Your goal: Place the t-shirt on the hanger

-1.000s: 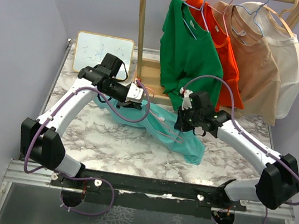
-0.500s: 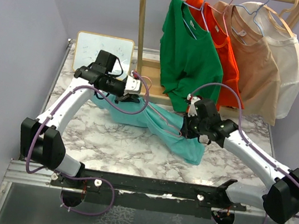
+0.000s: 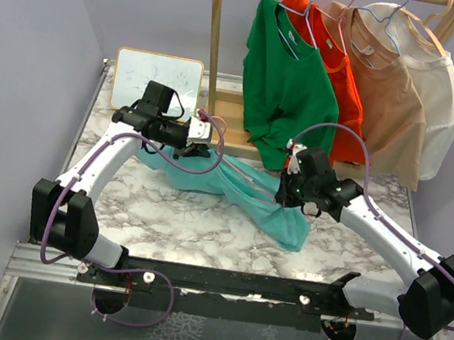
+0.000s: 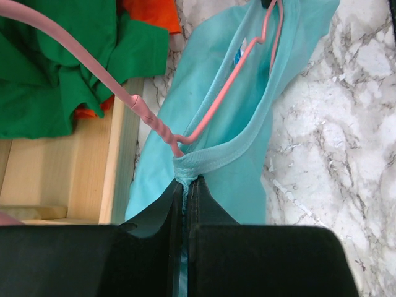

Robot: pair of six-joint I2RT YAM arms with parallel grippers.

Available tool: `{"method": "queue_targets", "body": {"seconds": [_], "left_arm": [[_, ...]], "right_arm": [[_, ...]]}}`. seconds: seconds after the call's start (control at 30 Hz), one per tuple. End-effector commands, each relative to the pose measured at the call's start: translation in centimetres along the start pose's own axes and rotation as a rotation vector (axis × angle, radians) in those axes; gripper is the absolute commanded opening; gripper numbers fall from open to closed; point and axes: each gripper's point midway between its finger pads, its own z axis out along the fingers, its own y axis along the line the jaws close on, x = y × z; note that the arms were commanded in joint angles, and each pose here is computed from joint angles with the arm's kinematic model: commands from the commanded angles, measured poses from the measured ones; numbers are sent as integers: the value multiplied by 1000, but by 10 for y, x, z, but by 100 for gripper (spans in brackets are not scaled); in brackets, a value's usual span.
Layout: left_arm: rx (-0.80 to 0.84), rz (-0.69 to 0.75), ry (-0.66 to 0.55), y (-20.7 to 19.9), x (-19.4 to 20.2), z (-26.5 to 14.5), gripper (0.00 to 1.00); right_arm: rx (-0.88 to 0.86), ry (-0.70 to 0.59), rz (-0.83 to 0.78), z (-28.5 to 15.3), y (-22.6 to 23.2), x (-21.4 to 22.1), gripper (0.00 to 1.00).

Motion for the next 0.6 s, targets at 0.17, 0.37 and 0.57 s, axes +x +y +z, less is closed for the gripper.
{"method": "queue_targets", "body": {"seconds": [0.17,0.37,0.57], "left_arm": [[-171,70,38,31,3,-11,0],[-162,52,7,29,-1,-8,0],[-116,28,-74,26,-23,-5,0]], "right_arm": [[84,-36,17,-25,-14,-16,1],[42,-71,-11,-32,-3,-37,1],[-19,-79,-80,-36,15,-73,1]]}}
